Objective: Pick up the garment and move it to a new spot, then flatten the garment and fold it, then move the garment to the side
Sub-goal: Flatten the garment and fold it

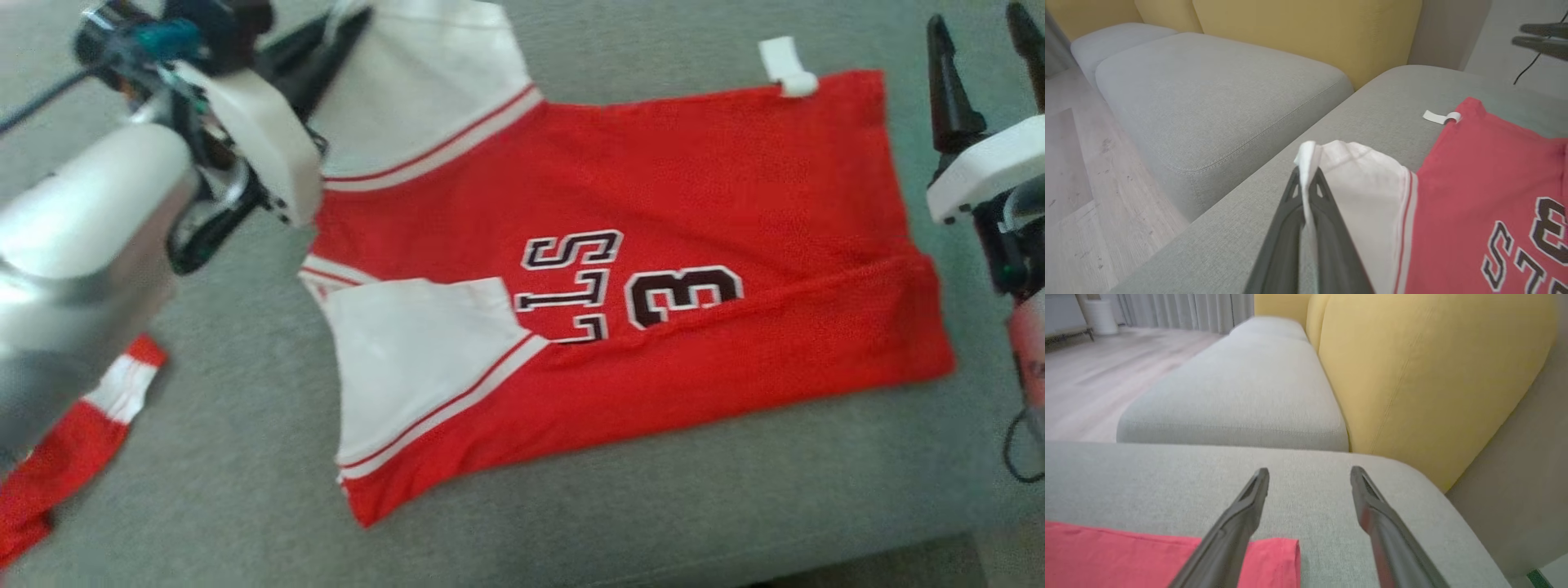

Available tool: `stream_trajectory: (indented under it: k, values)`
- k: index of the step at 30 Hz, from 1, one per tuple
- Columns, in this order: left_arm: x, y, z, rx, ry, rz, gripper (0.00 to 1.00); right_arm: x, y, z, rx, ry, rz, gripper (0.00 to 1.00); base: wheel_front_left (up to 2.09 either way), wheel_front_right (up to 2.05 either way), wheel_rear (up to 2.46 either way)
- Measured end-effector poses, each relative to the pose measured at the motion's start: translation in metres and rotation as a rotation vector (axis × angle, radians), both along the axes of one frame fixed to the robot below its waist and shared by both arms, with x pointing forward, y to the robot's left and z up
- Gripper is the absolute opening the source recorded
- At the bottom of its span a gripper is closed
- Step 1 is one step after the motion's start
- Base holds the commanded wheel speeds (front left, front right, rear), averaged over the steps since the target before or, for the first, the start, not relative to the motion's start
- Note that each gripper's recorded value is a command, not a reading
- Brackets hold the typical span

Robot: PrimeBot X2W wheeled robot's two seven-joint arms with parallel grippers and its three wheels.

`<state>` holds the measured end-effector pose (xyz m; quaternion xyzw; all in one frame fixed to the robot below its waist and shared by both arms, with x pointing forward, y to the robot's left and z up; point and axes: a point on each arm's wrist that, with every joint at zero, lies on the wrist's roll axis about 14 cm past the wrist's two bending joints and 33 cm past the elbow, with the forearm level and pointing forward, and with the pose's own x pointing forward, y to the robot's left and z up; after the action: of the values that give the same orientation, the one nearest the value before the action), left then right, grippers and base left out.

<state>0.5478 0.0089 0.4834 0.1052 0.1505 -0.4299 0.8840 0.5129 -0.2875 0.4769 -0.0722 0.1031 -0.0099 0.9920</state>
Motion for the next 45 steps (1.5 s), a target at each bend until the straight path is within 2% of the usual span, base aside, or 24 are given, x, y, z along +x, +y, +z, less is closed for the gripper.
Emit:
stream_trajectory:
  k: [9, 16, 23, 24, 25, 26, 34, 45]
  values:
    - [-0.030, 0.009, 0.002, -0.010, -0.017, -0.024, 0.00, 0.012, 0.004, -0.070, -0.078, 0.328, 0.045, 1.00, 0.00, 0.00, 0.00]
    - [-0.036, 0.005, -0.002, -0.024, -0.006, -0.034, 0.00, 0.011, -0.006, -0.101, -0.069, 0.479, -0.001, 1.00, 0.00, 0.00, 0.00]
    - [-0.034, 0.004, -0.013, -0.018, 0.010, -0.042, 0.00, 0.012, -0.003, -0.118, -0.004, 0.539, -0.021, 1.00, 0.00, 0.00, 0.00]
    - [-0.033, 0.004, -0.015, -0.017, 0.012, -0.039, 0.00, 0.013, -0.001, -0.119, 0.007, 0.549, -0.020, 0.95, 0.00, 0.00, 0.00]
    - [-0.033, 0.005, -0.016, -0.016, 0.014, -0.038, 0.00, 0.014, 0.001, -0.119, 0.018, 0.556, -0.018, 0.04, 0.00, 0.00, 0.00]
    - [-0.032, 0.005, -0.018, -0.012, 0.017, -0.036, 0.00, 0.014, 0.003, -0.119, 0.030, 0.559, -0.016, 0.00, 0.00, 0.00, 0.00]
    - [-0.018, 0.014, -0.017, 0.018, -0.017, -0.010, 0.00, 0.018, 0.002, -0.108, 0.055, 0.487, -0.006, 0.00, 0.00, 0.00, 0.00]
    - [0.032, 0.029, 0.006, 0.018, -0.166, 0.073, 0.00, 0.061, -0.006, -0.042, 0.062, 0.164, 0.000, 0.00, 0.00, 0.00, 0.00]
